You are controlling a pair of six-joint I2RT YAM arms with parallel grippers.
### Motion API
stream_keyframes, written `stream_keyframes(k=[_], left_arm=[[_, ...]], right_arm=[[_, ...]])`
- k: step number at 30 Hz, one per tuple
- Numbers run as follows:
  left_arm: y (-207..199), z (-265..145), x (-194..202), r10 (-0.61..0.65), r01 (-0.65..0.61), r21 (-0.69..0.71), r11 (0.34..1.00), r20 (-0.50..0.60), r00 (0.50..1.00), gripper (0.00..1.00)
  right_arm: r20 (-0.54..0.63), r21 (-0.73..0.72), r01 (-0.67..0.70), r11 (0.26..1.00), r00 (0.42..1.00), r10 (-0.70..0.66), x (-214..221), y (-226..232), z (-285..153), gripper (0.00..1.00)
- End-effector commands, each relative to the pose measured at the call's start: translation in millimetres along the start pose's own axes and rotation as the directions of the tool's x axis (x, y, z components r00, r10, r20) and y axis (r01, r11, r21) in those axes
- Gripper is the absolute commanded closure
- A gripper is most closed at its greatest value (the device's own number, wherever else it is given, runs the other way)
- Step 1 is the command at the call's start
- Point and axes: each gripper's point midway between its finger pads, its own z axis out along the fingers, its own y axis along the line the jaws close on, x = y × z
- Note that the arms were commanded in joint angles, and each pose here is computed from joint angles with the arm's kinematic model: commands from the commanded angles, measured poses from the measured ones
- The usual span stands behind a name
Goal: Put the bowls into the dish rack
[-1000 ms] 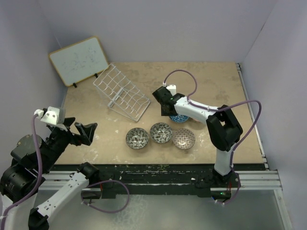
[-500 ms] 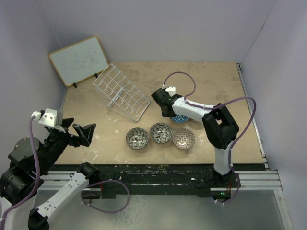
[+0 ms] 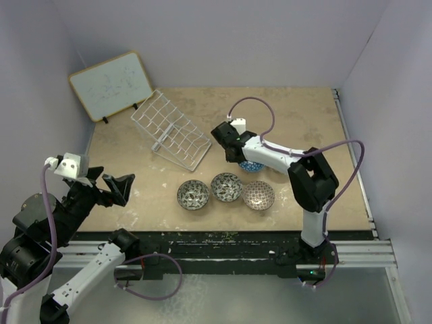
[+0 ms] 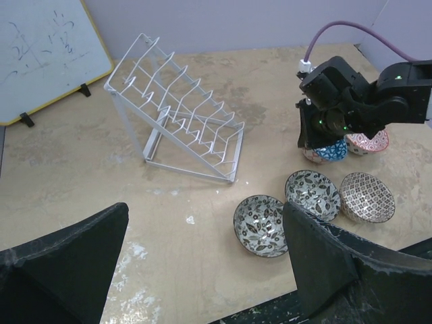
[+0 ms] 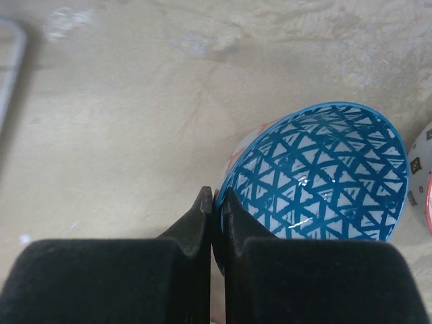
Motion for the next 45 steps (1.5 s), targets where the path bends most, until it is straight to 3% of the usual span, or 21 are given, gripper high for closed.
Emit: stream_keyframes(k=[1, 6, 10, 14, 19, 24, 30, 32, 34, 39, 45], left_arm=[[1, 0, -9, -0.002, 0.002, -0.008, 1.0, 0.037, 0.999, 0.01], [1, 0, -11, -0.001, 0.001, -0.009, 1.0, 0.039, 0.999, 0.01], [2, -1, -15, 0.001, -0.001, -0.011, 1.0, 0.049, 0.999, 0.01], [2, -3, -19, 0.006, -0.005, -0.014, 1.0, 0.059, 0.998, 0.01], [3, -5, -22, 0.007, -0.007, -0.015, 1.0, 0.066, 0.998, 0.01], [4, -9, -26, 0.012, -0.011, -0.017, 1.0, 0.074, 0.997, 0.01], [6, -15, -31, 0.019, -0.017, -0.023, 1.0, 0.078, 0.997, 0.01], [7, -17, -31, 0.018, -0.016, -0.025, 1.0, 0.082, 0.996, 0.01], [7, -19, -31, 0.016, -0.014, -0.026, 1.0, 0.081, 0.997, 0.01], [11, -24, -29, 0.015, -0.012, -0.038, 0.999, 0.077, 0.997, 0.01], [11, -24, -29, 0.018, -0.016, -0.039, 0.999, 0.074, 0.997, 0.01]], right_arm=[[0.187, -0.219, -0.12, 0.968, 0.969, 0.163, -75, 24, -71, 1.0], [0.286, -0.486, -0.169, 0.858, 0.897, 0.338, -115, 39, -128, 1.0], [0.297, -0.751, -0.12, 0.65, 0.817, 0.494, -130, 56, -182, 1.0], [0.278, -0.892, -0.031, 0.45, 0.748, 0.603, -143, 64, -231, 1.0], [0.184, -0.976, 0.047, 0.214, 0.708, 0.682, -134, 75, -257, 1.0], [0.076, -0.986, 0.166, -0.028, 0.591, 0.803, -136, 63, -290, 1.0], [-0.114, -0.958, 0.183, -0.223, 0.47, 0.875, -130, 50, -279, 1.0], [-0.168, -0.957, 0.139, -0.255, 0.451, 0.877, -132, 54, -262, 1.0], [-0.158, -0.959, 0.14, -0.248, 0.463, 0.872, -132, 64, -256, 1.0], [-0.177, -0.966, 0.098, -0.239, 0.421, 0.89, -139, 67, -239, 1.0], [-0.214, -0.957, 0.091, -0.276, 0.42, 0.882, -146, 75, -236, 1.0]])
